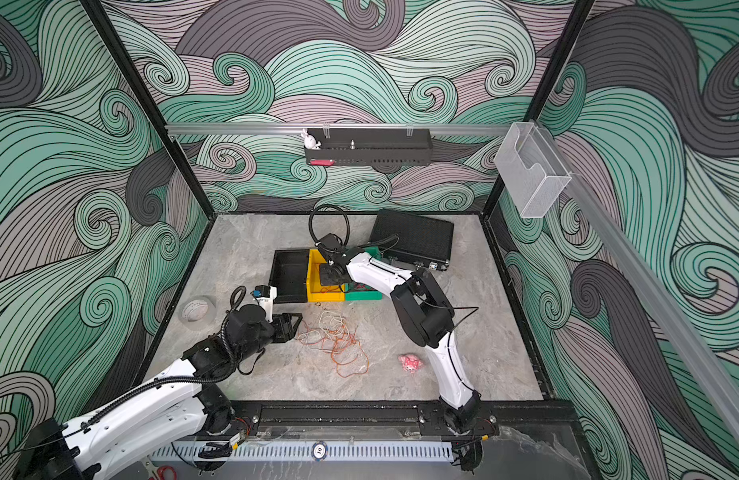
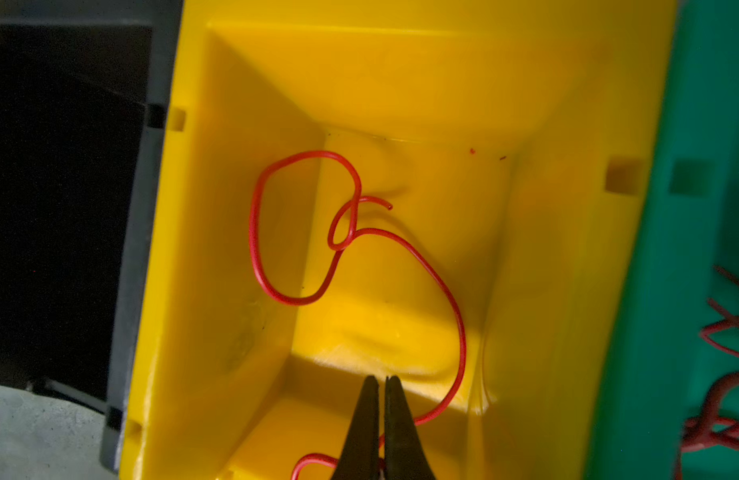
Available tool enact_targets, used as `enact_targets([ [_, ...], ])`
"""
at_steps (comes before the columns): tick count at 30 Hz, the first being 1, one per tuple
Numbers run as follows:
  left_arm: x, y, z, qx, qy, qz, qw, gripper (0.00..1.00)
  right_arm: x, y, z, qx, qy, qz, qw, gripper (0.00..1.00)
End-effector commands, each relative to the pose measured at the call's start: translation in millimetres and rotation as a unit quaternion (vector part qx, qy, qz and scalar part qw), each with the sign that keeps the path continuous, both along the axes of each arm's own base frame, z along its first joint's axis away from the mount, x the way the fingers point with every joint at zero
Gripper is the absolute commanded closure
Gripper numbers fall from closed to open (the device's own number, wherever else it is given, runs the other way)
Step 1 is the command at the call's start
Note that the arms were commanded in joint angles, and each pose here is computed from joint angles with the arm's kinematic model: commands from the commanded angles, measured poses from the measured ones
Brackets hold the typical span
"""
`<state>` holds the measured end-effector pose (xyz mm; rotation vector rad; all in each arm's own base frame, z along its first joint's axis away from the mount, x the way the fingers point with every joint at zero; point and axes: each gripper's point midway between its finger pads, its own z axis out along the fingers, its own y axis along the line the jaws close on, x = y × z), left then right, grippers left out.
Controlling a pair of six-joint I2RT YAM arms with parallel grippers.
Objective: Untangle the cables
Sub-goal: 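Lift the held red wire toward the green bin with the right gripper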
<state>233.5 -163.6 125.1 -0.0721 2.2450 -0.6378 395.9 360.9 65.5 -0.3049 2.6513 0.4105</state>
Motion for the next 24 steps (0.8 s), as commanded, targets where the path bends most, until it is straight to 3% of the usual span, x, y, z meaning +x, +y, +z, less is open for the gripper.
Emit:
enact_targets([
  [1,2,2,7,-0.001,-0.007,0.004,1.0,0.39,0,3,30,0.033,-0.028,0.006,0.999,1.0],
  [15,1,4,7,0.0,-0.007,0.006,1.0,0.39,1,-30,143,0.095,-0.131,-0.005,0.987,1.0],
  [20,2,4,7,-0.002,-0.009,0.008,1.0,0.39,0,-66,147,0.067,-0.135,-0.021,0.988,1.0],
  [24,2,3,7,-0.004,-0.008,0.007,1.0,0.39,5,-94,126,0.027,-0.117,-0.036,0.992,1.0],
])
